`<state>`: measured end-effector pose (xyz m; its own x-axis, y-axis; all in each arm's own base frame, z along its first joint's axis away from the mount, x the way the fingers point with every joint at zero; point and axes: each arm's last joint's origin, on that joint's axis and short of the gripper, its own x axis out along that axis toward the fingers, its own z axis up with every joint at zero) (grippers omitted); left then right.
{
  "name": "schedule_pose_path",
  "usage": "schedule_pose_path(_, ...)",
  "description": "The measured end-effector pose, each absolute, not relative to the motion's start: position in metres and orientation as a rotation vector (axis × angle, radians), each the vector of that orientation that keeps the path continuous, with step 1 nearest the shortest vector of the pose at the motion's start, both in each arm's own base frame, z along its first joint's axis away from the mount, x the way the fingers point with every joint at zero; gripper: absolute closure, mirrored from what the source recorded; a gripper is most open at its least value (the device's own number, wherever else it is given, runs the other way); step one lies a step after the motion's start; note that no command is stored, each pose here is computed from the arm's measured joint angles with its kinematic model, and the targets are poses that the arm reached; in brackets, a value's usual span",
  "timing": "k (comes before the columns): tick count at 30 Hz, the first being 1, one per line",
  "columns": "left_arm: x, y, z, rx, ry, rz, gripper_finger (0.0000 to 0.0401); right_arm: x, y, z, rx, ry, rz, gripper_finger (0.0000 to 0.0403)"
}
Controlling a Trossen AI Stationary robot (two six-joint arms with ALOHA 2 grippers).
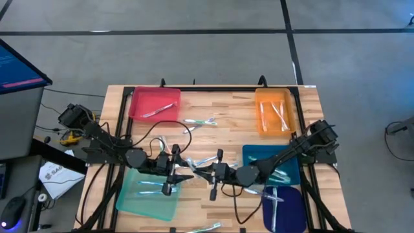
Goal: Pick & Place Toothbrushes
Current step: Put the blue toothbrush into the green bin
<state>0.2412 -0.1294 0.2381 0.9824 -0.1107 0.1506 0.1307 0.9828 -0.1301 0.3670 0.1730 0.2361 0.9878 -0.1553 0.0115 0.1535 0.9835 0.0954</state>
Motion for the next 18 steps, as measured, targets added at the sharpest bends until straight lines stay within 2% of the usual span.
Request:
schedule_pose_path(13, 0.241, -0.129, 0.238, -0.166, -0.14, -0.127, 0.0235, 0.374, 0.161, 0.234, 0.121, -0.001, -0.104, 0.0397)
schedule_pose_path(18, 0.241, -0.129, 0.237, -0.167, -0.135, -0.124, 0.0266, 0.374, 0.161, 0.234, 0.121, -0.001, -0.102, 0.0397)
